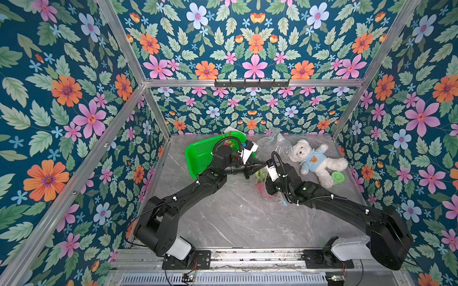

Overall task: Open the zip-top bag and take out the dragon fruit
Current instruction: Pick up the dragon fruit from the zipper food storage bag.

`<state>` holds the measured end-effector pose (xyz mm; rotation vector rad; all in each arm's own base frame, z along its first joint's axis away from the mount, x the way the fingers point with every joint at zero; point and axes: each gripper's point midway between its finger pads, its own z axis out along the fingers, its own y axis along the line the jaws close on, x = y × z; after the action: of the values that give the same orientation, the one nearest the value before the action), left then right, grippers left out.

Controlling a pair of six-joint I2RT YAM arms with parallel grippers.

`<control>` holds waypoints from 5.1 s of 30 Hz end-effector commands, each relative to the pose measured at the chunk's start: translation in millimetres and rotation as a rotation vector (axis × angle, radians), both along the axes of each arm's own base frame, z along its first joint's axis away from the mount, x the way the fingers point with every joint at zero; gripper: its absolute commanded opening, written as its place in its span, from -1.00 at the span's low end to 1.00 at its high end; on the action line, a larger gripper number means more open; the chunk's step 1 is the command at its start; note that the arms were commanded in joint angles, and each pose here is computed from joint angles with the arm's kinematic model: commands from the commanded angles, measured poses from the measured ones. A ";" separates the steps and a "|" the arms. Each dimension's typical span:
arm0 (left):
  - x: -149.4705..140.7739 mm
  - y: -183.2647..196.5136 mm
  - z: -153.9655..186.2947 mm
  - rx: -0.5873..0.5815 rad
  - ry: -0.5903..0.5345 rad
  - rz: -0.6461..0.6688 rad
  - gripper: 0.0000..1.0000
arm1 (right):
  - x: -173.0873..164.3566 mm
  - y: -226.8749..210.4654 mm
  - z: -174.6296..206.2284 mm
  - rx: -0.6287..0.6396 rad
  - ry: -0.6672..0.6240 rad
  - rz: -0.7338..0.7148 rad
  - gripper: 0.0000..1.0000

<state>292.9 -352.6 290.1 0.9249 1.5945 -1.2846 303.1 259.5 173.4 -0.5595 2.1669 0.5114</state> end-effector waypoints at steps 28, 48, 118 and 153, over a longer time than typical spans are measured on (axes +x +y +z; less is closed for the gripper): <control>24.7 8.1 -17.8 0.040 0.085 0.075 0.82 | -28.1 -44.6 57.0 0.257 -0.099 -0.107 -1.00; 3.0 -24.6 -32.1 -0.032 0.181 -0.126 0.74 | -19.3 -65.3 60.2 0.304 -0.097 -0.165 -1.00; 9.4 -44.5 -67.9 0.086 0.280 -0.173 -1.00 | 11.5 -59.6 205.6 0.384 -0.610 -0.114 -1.00; 36.8 -21.9 -50.9 0.108 0.161 0.014 -1.00 | 15.1 -65.0 217.7 0.469 -0.481 -0.194 -1.00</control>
<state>316.4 -377.4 238.0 0.9197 1.8025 -1.3729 320.3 200.2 388.9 -0.2484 1.5660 0.6384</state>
